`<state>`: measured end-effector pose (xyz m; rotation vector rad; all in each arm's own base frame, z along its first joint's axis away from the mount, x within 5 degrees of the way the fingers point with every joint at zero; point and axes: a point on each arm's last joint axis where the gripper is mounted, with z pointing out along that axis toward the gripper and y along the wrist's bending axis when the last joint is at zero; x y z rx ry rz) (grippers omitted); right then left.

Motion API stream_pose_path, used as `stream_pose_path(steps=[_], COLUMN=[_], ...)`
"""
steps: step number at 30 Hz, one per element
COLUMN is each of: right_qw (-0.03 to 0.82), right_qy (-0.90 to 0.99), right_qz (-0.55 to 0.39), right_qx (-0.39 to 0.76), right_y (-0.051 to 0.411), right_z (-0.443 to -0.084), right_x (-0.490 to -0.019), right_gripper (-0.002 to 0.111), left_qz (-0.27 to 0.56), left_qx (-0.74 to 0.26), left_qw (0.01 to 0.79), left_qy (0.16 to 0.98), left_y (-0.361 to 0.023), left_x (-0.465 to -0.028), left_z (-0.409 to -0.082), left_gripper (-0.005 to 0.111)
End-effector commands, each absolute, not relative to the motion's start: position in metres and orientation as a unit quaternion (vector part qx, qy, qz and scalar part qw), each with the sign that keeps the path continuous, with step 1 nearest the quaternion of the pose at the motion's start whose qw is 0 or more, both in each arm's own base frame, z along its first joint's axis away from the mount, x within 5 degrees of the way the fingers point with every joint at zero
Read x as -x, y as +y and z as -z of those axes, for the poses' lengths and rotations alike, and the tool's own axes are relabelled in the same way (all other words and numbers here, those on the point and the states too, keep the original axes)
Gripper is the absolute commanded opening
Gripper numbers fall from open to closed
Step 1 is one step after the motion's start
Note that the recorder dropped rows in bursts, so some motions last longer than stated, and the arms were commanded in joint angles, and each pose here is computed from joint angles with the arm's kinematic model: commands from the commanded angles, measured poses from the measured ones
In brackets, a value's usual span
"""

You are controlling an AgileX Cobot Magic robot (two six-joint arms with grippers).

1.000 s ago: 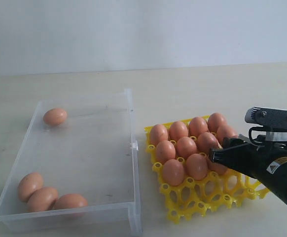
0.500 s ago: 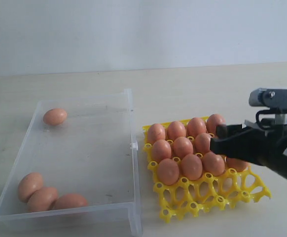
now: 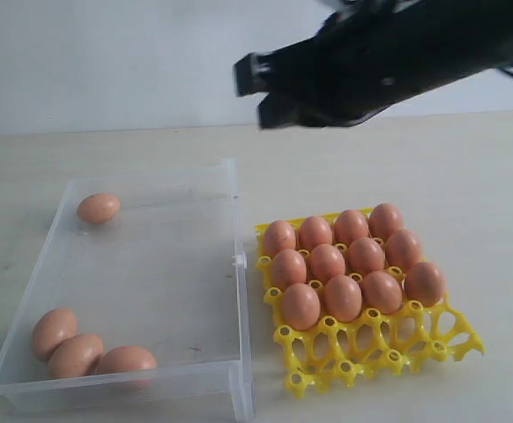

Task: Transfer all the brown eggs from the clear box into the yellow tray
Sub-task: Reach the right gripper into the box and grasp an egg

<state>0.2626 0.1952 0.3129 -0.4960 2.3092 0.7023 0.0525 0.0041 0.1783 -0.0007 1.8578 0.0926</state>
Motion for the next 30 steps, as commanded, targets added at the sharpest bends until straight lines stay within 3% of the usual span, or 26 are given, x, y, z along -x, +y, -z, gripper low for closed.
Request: stream_pose_path(steps=[1,7,9,13,20,30], right_qw=[0.192,0.029,-0.002,-0.031,0.011,-0.006], right_qy=[0.890,0.877,0.884,0.879,0.869,0.862], right_qz=[-0.294,-0.275,-0.258,-0.207,-0.191,-0.175], right_qx=[0.291,0.394,0.391,0.429,0.456,0.475], right_y=[0.261,0.320,0.331,0.344,0.379,0.400], right_z=[-0.275,-0.226,-0.214,-0.200,-0.183,-0.157], right_x=[-0.265,-0.261,-0.268,-0.281,-0.307,-0.294], right_gripper=[0.011,0.053,0.059,0.059,0.059,0.059], left_qz=[-0.042,-0.042,-0.042,-0.042,-0.042,-0.042], left_qx=[0.000,0.000,0.000,0.000,0.000,0.000], left_qw=[0.600,0.600,0.600,0.600,0.600,0.600], left_qy=[0.799,0.799,0.799,0.799,0.799,0.799], left_y=[0.004,0.004,0.004,0.004,0.004,0.004], left_x=[-0.053,-0.053,-0.053,-0.053,-0.053,-0.053], left_z=[-0.180,-0.180,-0.180,-0.180,-0.180,-0.180], left_gripper=[0.000,0.000,0.000,0.000,0.000,0.000])
